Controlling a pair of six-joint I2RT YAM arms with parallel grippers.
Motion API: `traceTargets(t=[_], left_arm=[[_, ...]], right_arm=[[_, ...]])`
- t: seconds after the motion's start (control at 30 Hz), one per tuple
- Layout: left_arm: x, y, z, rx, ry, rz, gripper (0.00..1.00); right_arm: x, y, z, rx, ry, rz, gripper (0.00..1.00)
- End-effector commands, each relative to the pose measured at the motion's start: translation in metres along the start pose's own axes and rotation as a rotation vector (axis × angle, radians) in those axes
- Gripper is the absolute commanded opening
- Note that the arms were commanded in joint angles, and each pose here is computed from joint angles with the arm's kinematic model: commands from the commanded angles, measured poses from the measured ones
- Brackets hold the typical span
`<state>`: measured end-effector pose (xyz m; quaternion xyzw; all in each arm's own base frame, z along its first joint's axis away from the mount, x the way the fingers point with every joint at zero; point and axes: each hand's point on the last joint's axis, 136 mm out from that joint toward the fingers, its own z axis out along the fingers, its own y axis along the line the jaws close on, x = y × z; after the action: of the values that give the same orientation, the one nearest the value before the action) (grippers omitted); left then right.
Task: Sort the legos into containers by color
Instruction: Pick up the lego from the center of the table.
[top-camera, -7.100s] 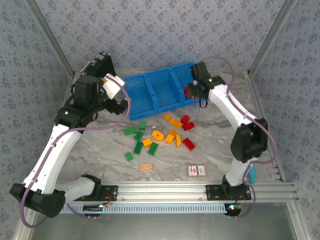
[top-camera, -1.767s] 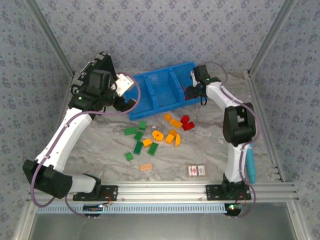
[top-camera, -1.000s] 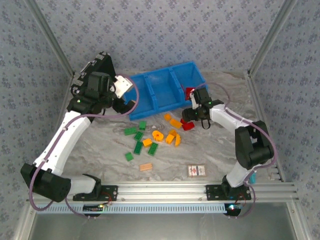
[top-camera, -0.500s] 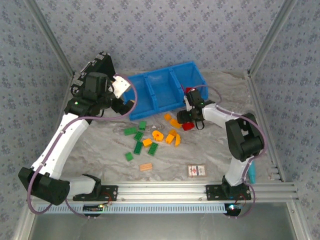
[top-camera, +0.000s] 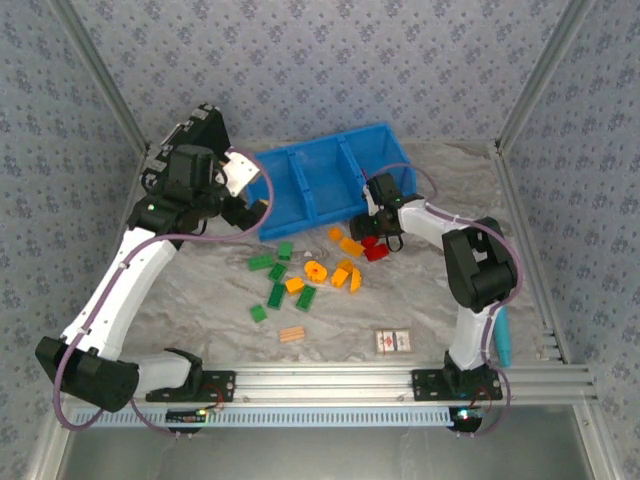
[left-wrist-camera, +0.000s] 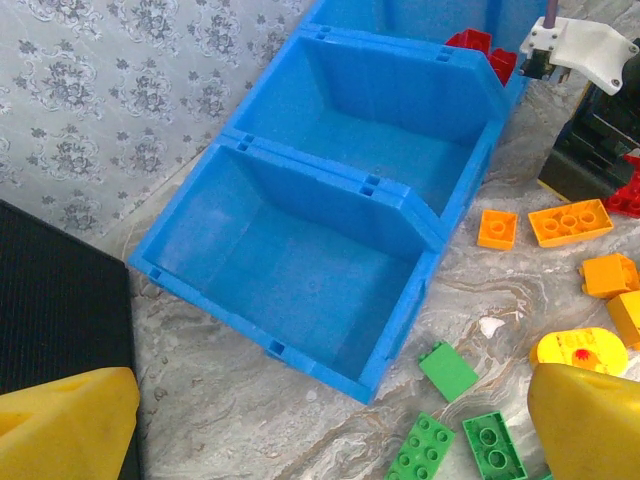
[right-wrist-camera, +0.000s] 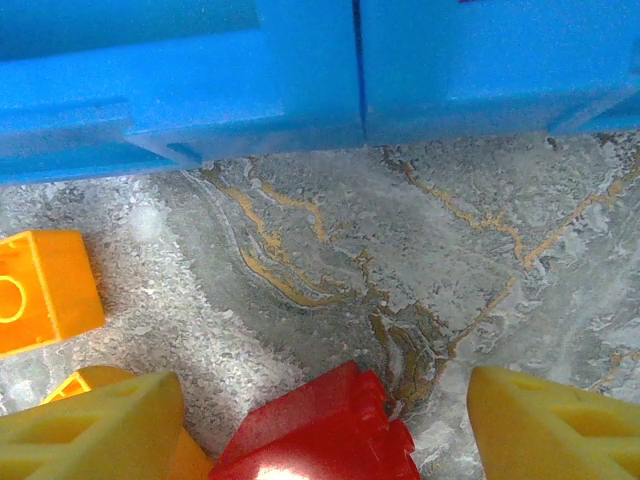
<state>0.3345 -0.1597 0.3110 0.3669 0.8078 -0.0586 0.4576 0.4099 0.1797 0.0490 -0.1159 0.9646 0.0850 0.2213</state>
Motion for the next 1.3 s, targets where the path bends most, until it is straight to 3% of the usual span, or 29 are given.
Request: traceTargets(t=[0.0, 0.4, 0.83, 1.07, 1.27], left_arm=[[0.0, -0.002, -0.002, 0.008, 0.0, 0.001, 1.0], [0.001, 0.0, 0.002, 0.008, 0.011, 0.001, 1.0], [0.003, 0.0, 0.008, 0.012, 0.025, 0.002, 1.0], [0.004, 0.002, 0.012, 0.004, 0.035, 0.014, 1.0], [0.0, 0.003, 0.013, 0.008, 0.029, 0.015, 1.0]], right_arm=[[0.013, -0.008, 0.008, 0.024, 0.044, 0.003, 0.75], [0.028, -0.014, 0.012, 0.035, 0.078, 0.005, 0.64], [0.032, -0.017, 0.011, 0.04, 0.094, 0.005, 0.41], [0.03, -0.02, -0.012, 0.048, 0.09, 0.003, 0.38], [-0.006, -0.022, -0.047, 0.046, -0.001, 0.009, 0.38]])
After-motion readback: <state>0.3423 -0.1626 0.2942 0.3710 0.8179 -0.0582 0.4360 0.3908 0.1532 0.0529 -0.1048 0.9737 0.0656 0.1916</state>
